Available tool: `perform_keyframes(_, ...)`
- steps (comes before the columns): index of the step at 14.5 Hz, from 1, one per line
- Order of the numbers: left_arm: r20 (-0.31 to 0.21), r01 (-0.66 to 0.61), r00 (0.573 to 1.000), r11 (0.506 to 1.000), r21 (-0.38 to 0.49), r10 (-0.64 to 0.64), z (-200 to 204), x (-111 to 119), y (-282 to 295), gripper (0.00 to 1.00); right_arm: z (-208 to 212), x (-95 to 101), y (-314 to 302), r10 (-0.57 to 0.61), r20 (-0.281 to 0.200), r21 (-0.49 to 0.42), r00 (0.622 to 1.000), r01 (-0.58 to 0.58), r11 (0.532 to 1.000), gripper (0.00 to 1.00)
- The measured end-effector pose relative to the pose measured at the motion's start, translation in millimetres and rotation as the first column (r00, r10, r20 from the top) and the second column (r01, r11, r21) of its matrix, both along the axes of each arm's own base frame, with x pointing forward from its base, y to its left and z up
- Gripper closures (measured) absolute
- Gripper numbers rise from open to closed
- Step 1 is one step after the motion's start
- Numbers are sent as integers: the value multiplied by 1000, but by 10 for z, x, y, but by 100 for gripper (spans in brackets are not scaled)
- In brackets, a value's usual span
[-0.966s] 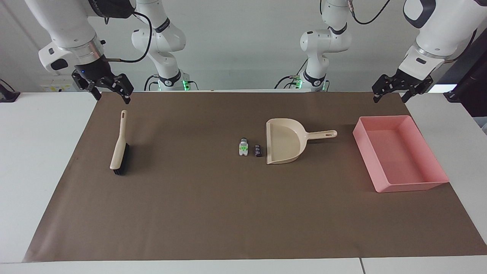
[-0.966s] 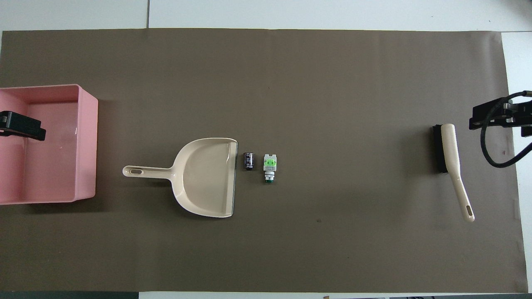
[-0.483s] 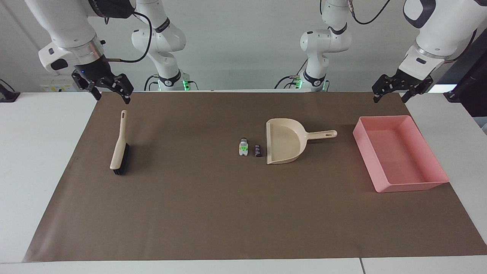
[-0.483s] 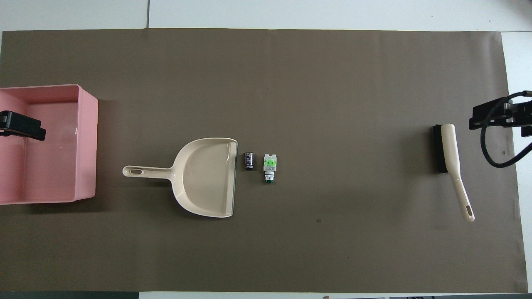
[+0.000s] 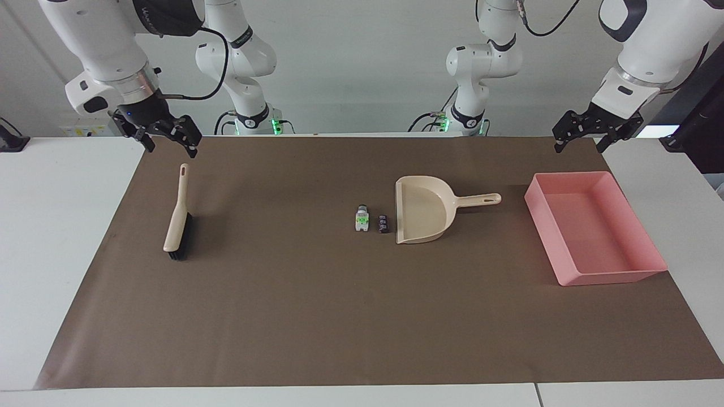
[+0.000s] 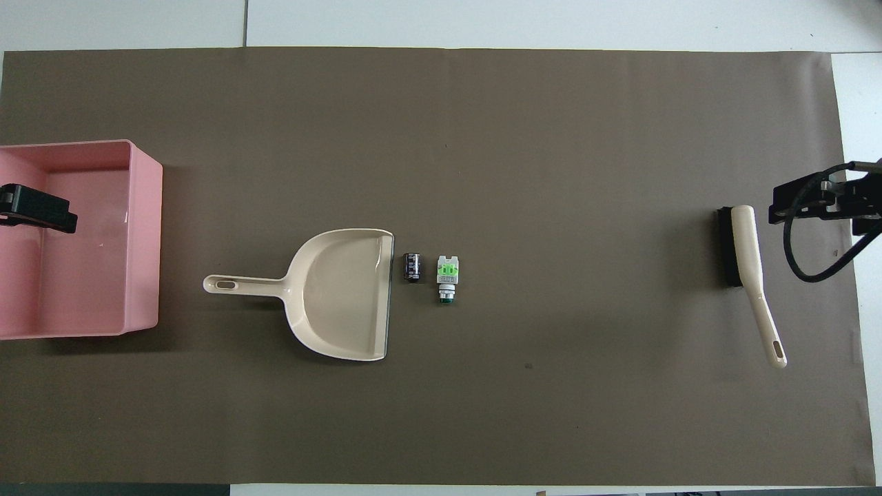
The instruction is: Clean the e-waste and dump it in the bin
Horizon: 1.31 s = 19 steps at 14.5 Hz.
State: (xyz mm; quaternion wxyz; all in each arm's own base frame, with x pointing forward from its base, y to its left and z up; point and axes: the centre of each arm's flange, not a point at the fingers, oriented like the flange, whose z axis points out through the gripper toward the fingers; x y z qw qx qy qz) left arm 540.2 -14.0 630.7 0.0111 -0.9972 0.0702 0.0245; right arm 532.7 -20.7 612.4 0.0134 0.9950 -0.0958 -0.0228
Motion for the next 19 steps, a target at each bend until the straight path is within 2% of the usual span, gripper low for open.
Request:
perform_keyframes(2, 10, 121, 993, 993, -5, -121, -19, 17, -35, 0, -227, -137, -232, -3, -29, 5, 1000, 3, 1000, 0)
perform_keyframes(3, 7, 204, 979, 979, -9, -204, -43, 16, -80, 0, -397, -227, -353, -3, -23, 7, 1000, 3, 1000, 0)
perform_keyframes(5, -7, 379, 925, 925, -20, -379, -124, -26, -244, 0, -875, -481, -546, -2, 0, 9, 1000, 2, 1000, 0)
perform_keyframes(7, -15, 521, 853, 853, -31, -522, -220, -95, -403, 1, -1311, -734, -629, -3, -11, 14, 1000, 3, 1000, 0)
perform_keyframes(8, -20, 606, 794, 794, -40, -607, -279, -131, -467, 1, -1494, -816, -676, -6, -20, 17, 1000, 6, 1000, 0)
perform_keyframes(9, -29, 699, 713, 713, -55, -701, -345, -168, -534, 1, -1652, -849, -732, -2, -18, 18, 1000, 2, 1000, 0)
perform_keyframes(10, -38, 790, 607, 608, -77, -794, -429, -207, -600, 1, -1824, -858, -794, 3, -11, 18, 1000, -3, 1000, 0)
perform_keyframes(11, -44, 845, 523, 525, -97, -851, -507, -243, -646, 1, -1992, -865, -853, 8, -7, 18, 1000, -8, 1000, 0)
perform_keyframes(12, -49, 879, 461, 463, -115, -886, -581, -284, -681, 2, -2170, -878, -898, 12, -7, 19, 1000, -12, 1000, 0)
perform_keyframes(14, -75, 916, 379, 385, -108, -922, -756, -343, -791, 1, -2471, -923, -930, 28, -7, 21, 1000, -28, 999, 0)
perform_keyframes(17, -143, 954, 281, 292, -69, -949, -1151, -463, -1068, 3, -2702, -1004, -982, 31, -22, 27, 999, -31, 999, 0)
perform_keyframes(19, -199, 969, 234, 246, -38, -952, -1452, -569, -1249, 3, -2727, -1024, -1020, 34, -27, 30, 999, -34, 999, 0)
